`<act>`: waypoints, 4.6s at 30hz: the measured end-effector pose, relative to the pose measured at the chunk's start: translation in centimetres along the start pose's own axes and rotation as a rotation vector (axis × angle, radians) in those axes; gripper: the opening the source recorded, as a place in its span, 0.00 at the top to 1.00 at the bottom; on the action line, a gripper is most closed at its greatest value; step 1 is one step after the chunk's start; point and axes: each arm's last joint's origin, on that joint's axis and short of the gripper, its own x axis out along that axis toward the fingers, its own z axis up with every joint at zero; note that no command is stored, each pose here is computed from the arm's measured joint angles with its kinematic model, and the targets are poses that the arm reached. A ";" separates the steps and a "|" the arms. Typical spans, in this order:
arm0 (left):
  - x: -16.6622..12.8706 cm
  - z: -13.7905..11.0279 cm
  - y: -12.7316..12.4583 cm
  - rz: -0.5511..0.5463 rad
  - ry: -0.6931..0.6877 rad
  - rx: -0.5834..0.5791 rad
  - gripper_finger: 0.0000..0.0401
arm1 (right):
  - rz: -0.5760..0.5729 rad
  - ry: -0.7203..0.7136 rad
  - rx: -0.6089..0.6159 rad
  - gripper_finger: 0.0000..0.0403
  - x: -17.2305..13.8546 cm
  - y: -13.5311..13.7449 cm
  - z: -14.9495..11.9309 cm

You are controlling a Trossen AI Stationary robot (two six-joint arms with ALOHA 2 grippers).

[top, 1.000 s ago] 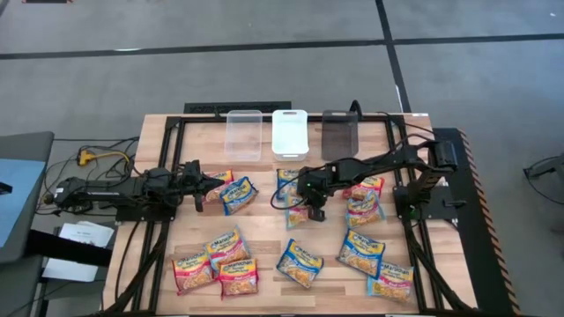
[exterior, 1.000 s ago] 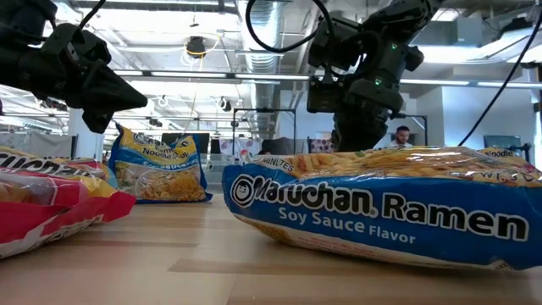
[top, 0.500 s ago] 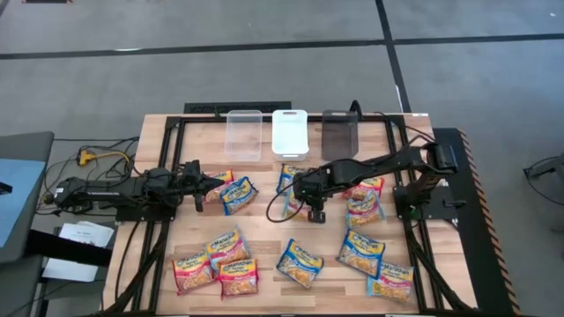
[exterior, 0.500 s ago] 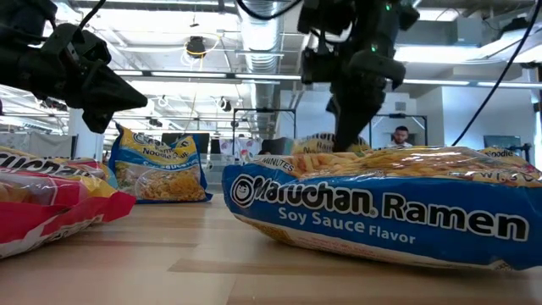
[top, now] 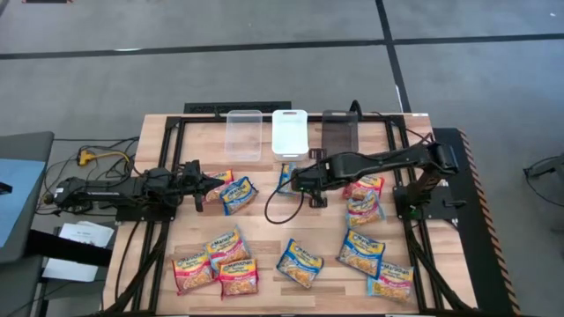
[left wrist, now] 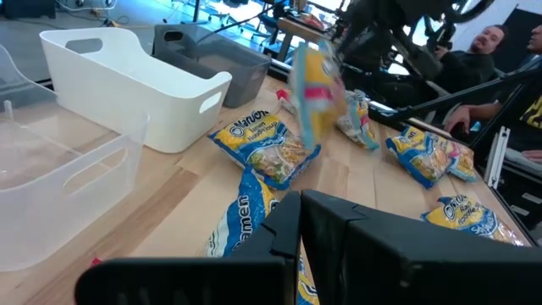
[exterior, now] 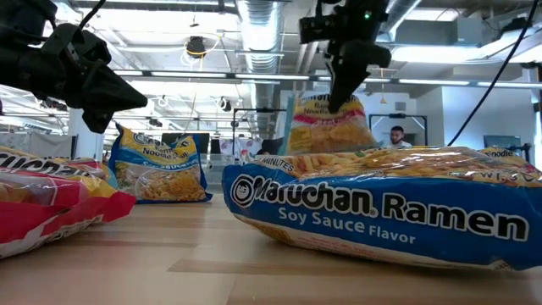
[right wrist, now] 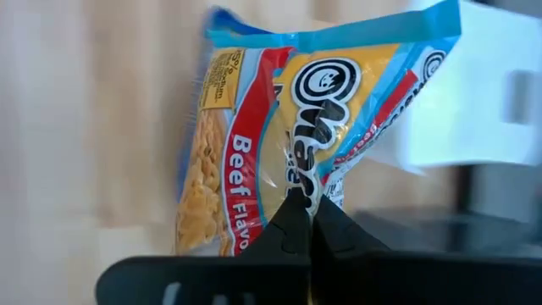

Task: Sort Maruchan noodles
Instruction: Put the light blue noodle pack into the black bin

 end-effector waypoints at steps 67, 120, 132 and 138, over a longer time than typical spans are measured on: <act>0.0 -0.2 0.1 0.006 0.017 0.004 1.00 | -0.516 0.265 0.091 0.99 10.3 -13.3 -12.0; 0.0 -0.2 0.1 0.013 0.015 0.095 1.00 | -0.612 0.322 0.175 0.53 10.3 -16.0 -11.0; 0.0 -0.1 0.1 0.012 0.012 0.048 1.00 | -0.408 0.308 0.305 0.52 10.4 -16.2 -12.2; 0.0 -0.1 0.1 0.012 0.011 0.034 1.00 | -0.267 0.246 0.508 0.52 9.0 -19.0 -12.5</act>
